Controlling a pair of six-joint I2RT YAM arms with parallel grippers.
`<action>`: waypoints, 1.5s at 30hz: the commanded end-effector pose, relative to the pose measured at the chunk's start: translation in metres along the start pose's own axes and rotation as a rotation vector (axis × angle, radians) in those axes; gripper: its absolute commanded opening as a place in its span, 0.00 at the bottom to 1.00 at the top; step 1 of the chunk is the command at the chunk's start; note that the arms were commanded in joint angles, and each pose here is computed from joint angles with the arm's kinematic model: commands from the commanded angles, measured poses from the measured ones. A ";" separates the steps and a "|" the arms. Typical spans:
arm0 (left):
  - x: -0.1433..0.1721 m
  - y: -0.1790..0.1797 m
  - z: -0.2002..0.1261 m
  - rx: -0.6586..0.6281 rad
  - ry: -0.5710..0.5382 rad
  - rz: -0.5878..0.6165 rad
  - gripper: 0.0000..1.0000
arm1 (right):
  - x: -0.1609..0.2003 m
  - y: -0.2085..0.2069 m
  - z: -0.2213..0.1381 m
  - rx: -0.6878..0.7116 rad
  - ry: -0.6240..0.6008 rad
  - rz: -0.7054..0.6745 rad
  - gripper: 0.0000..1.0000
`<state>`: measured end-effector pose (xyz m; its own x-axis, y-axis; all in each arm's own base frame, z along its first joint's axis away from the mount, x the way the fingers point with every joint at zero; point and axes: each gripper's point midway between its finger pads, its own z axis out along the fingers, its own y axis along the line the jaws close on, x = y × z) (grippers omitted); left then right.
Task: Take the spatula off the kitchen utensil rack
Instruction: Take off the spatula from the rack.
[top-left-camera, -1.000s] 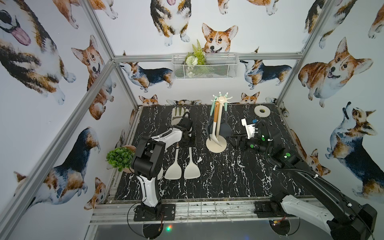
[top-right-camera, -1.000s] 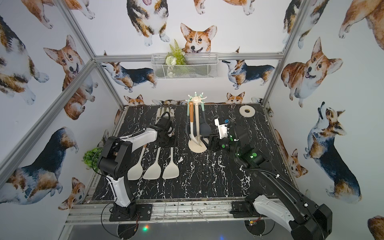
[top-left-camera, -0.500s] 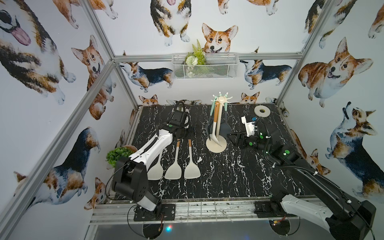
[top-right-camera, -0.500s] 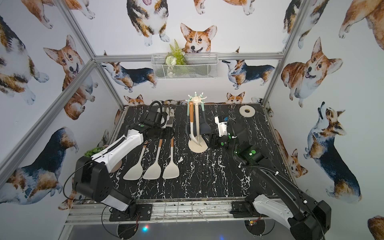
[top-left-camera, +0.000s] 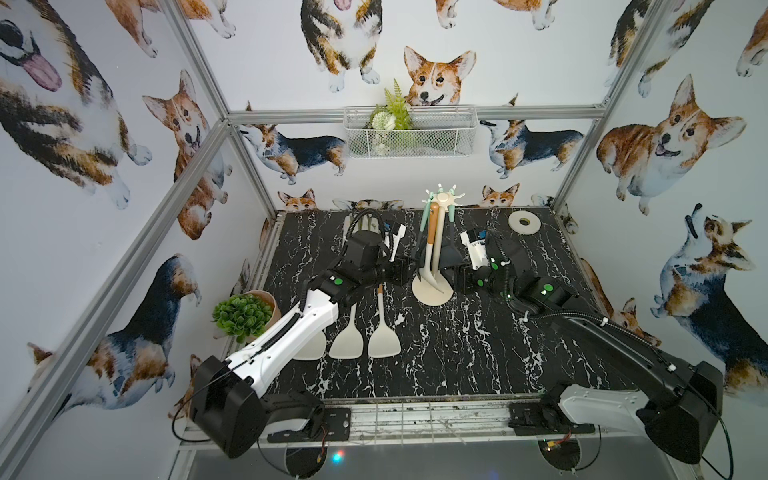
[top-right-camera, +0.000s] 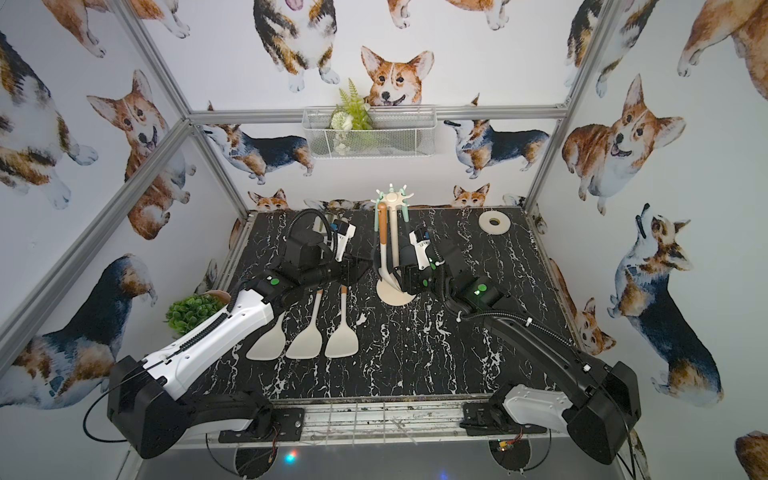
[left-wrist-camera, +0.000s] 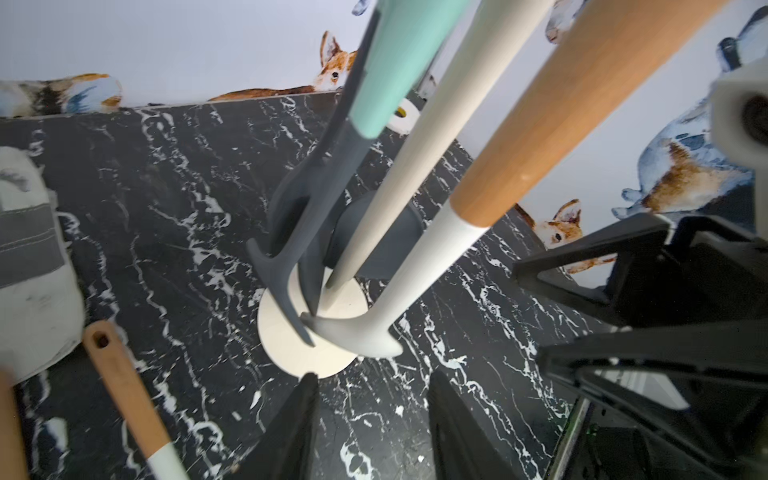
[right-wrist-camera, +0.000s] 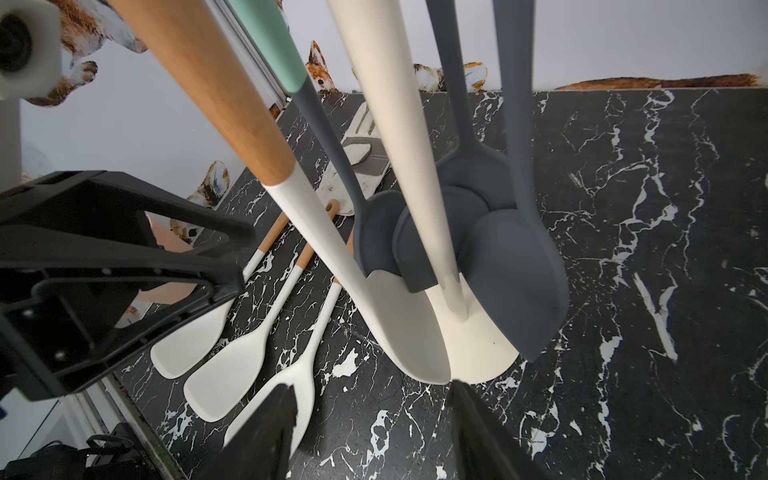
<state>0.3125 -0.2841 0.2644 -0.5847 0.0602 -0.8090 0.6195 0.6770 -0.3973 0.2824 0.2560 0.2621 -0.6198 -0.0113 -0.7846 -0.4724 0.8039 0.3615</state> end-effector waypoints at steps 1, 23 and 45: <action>-0.024 -0.018 0.005 0.096 -0.099 0.033 0.47 | -0.004 -0.004 -0.006 0.021 -0.037 0.016 0.64; -0.037 -0.023 0.041 0.174 -0.164 0.077 0.44 | 0.009 -0.013 -0.005 0.044 -0.023 -0.008 0.65; -0.029 -0.020 0.028 0.137 -0.146 0.149 0.00 | 0.010 -0.013 -0.011 0.036 -0.041 -0.024 0.66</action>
<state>0.3317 -0.3255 0.2824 -0.4245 0.0212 -0.9052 0.7656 0.5421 -0.3463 0.2723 0.2389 0.2500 -0.6037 -0.0182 -0.7970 -0.4618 0.8229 0.3311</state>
